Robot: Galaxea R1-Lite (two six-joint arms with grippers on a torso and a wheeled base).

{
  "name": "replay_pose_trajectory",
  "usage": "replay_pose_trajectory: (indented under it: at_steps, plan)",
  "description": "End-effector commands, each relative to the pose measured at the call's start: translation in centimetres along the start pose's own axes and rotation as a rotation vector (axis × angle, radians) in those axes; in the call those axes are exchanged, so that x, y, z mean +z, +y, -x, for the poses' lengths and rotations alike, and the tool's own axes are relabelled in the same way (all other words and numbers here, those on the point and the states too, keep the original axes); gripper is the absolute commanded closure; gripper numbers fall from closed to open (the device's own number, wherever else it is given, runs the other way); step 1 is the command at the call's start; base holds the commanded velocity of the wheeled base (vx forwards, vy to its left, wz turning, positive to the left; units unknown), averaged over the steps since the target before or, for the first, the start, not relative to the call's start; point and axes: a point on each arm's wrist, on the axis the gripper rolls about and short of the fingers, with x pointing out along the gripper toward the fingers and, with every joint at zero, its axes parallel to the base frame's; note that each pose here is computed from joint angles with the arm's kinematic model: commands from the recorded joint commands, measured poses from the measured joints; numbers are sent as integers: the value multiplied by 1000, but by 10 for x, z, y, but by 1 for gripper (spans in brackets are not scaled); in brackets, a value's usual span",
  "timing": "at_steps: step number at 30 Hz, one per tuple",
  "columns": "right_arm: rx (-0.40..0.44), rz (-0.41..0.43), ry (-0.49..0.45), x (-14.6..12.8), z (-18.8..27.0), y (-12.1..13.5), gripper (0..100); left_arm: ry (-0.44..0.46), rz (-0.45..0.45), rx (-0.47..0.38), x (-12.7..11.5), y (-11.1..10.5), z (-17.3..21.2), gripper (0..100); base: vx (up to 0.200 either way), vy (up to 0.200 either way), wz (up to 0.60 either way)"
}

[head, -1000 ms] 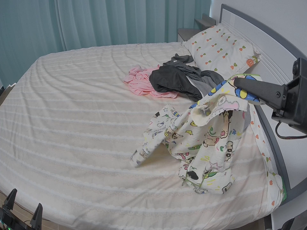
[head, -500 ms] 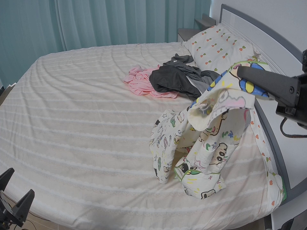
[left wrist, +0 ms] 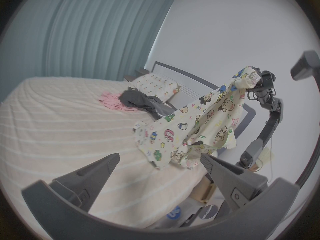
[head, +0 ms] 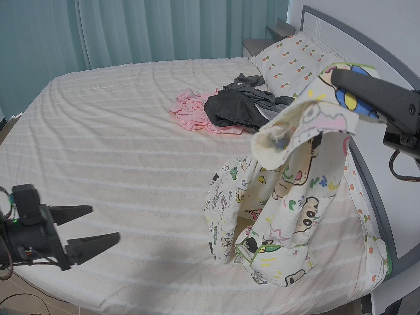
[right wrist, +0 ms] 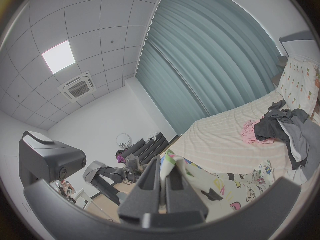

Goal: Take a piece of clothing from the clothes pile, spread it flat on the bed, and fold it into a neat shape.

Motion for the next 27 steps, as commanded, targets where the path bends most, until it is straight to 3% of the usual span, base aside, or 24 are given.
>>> replay_pose_trajectory:
  at_steps: [1, 5, 9, 12, 17, 27]
  plan:
    - [18, 9, -14, 7, -7, 3, 100, 162, 164, -227, -7, -22, -105, 0, 0, 0, 0]
    - [18, 8, -8, 5, -9, 3, 100, 93, 210, -249, -7, -39, -122, 0, 0, 0, 0]
    - [1, -6, -2, 4, -12, -2, 100, 50, 182, -148, -23, -50, -160, 0, 0, 0, 0]
    - [-3, -7, -1, 3, -13, -2, 100, -46, 160, -82, -29, -52, -184, 0, 0, 0, 0]
    - [-6, -9, 10, 1, -14, -4, 100, -152, 151, -61, -30, -52, -200, 0, 0, 0, 0]
    - [-20, -12, 17, -1, -19, -8, 100, -165, 144, -96, -29, -64, -199, 0, 0, 0, 0]
